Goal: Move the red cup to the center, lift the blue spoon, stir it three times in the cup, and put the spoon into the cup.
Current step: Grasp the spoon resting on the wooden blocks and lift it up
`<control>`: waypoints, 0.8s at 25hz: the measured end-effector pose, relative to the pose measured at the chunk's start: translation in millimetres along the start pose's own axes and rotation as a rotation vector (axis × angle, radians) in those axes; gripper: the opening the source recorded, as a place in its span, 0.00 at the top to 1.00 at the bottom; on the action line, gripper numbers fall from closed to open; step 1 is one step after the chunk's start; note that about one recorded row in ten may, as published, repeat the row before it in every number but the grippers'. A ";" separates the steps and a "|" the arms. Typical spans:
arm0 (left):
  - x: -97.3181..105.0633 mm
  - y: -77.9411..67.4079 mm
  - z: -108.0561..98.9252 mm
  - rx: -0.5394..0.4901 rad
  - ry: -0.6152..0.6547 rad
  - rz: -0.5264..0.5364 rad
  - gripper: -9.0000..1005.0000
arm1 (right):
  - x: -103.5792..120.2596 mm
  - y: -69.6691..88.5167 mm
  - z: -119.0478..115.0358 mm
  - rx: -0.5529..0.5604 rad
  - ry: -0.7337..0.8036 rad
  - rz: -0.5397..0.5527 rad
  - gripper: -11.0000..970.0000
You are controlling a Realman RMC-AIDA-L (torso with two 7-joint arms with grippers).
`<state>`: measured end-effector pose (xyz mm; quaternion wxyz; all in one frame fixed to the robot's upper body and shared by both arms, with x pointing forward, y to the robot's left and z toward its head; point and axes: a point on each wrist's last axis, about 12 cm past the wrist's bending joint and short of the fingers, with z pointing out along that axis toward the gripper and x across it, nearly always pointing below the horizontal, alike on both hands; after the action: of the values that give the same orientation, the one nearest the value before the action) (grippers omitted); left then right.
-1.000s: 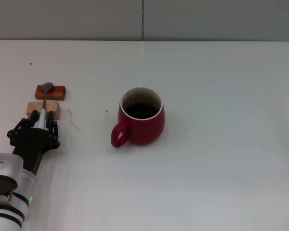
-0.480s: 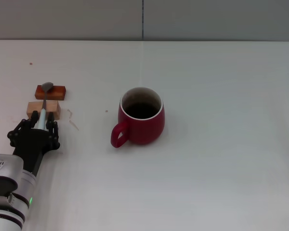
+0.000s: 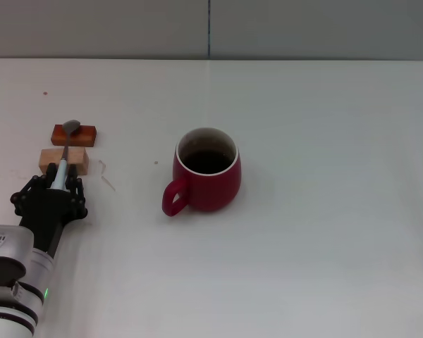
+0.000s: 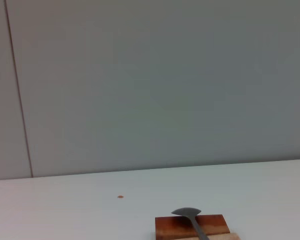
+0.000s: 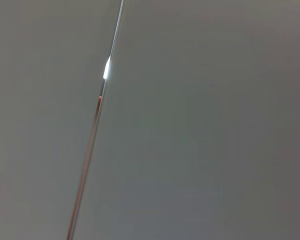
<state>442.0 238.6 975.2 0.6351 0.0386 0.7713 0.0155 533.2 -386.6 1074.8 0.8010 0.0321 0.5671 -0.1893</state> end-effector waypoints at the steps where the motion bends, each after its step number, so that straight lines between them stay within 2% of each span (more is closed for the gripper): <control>1: -0.2 -0.2 0.3 0.001 -0.001 0.000 0.71 | 0.0 0.0 0.0 0.000 0.000 0.000 0.35; 20: -0.9 0.4 1.6 0.002 -0.003 0.002 0.71 | 0.6 -0.9 -1.1 0.001 0.003 -0.001 0.35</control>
<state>443.9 238.8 975.8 0.6360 0.0403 0.7705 0.0154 532.1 -387.3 1074.0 0.7999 0.0327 0.5683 -0.1900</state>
